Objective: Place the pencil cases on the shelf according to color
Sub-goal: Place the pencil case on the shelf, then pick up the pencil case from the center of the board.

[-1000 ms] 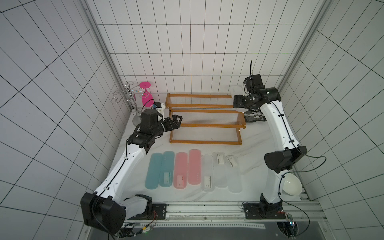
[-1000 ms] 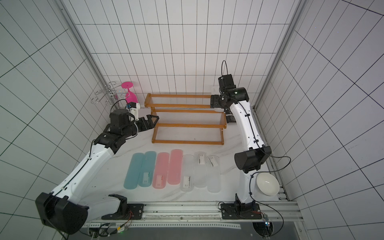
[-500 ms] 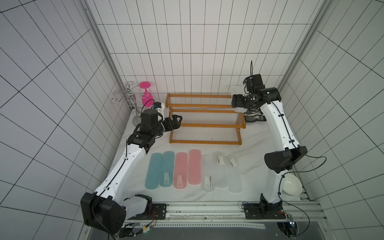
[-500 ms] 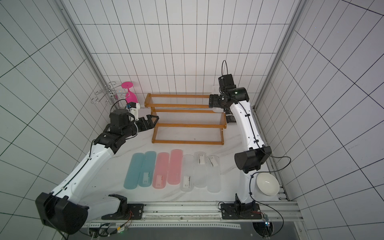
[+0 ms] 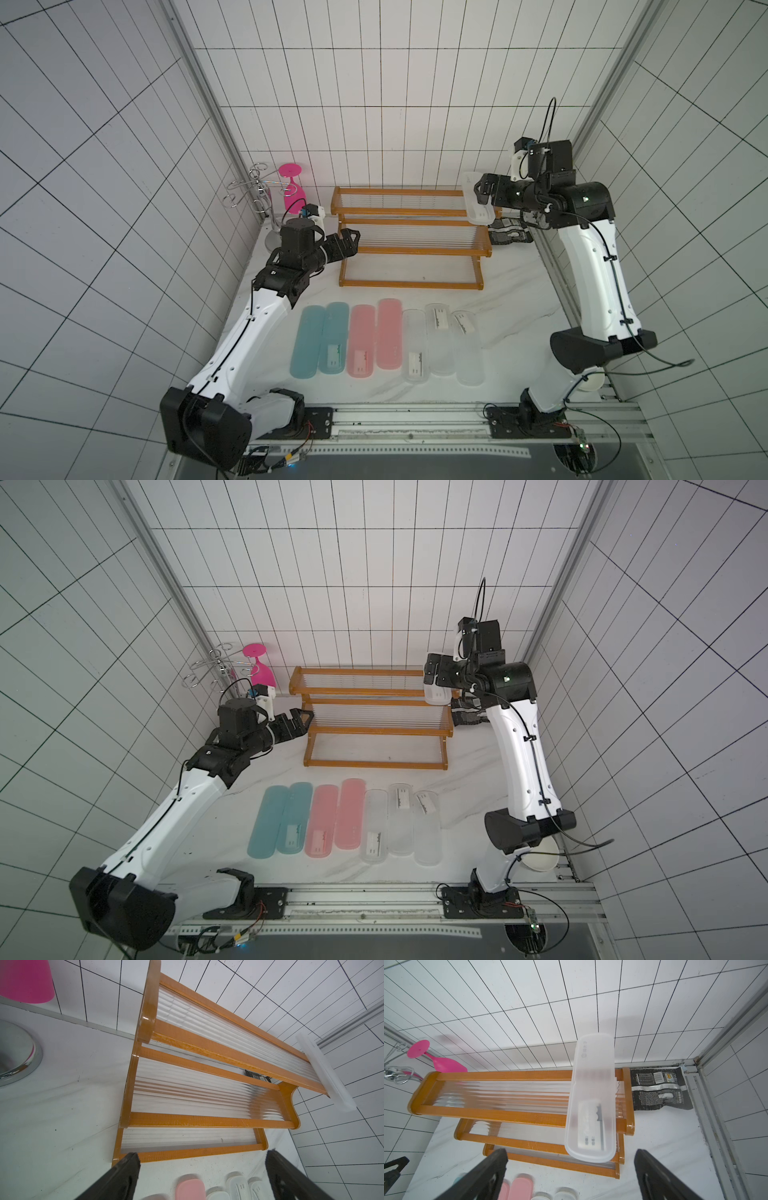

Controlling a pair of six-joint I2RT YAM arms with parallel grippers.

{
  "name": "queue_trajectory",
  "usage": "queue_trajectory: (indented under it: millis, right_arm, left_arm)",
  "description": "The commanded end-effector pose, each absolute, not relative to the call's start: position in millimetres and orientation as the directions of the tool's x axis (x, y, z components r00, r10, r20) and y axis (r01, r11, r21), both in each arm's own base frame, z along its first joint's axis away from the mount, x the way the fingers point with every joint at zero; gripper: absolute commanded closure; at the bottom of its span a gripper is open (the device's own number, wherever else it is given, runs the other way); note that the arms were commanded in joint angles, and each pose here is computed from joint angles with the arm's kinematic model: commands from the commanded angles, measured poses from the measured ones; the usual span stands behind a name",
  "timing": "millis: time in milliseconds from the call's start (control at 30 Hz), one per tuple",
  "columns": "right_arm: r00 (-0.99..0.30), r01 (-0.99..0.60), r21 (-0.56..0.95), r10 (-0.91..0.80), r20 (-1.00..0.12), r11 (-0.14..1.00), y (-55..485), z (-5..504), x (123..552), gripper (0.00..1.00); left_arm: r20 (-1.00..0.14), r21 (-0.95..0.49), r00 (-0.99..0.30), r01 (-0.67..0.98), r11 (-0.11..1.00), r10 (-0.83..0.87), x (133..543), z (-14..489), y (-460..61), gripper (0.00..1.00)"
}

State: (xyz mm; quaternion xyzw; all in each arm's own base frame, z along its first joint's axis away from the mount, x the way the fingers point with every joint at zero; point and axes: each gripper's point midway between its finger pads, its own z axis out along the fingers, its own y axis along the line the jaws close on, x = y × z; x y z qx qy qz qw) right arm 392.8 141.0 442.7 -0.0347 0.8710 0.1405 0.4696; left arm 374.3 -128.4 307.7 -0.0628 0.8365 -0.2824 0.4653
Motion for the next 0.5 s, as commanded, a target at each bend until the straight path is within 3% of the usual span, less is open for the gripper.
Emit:
queue_trajectory:
  millis: [0,200,467]
  right_arm:
    - [-0.545,-0.165,0.211,0.09,-0.834,0.963,127.0,443.2,378.4,0.0]
    - [-0.54,-0.155,0.202,0.088,-0.837,0.967,107.8,427.3,330.8,0.01]
    - [-0.634,-0.073,0.219,0.125,-0.764,0.973,83.9,368.5,274.9,0.01]
  left_arm:
    - [-0.724,-0.562,-0.562,0.144,0.815,-0.4,368.7,310.3,-127.1,0.02]
    - [-0.687,-0.583,-0.594,0.105,0.806,-0.42,354.0,298.9,-130.4,0.02]
    - [-0.693,-0.565,-0.611,0.132,0.814,-0.382,344.5,293.6,-146.4,0.02]
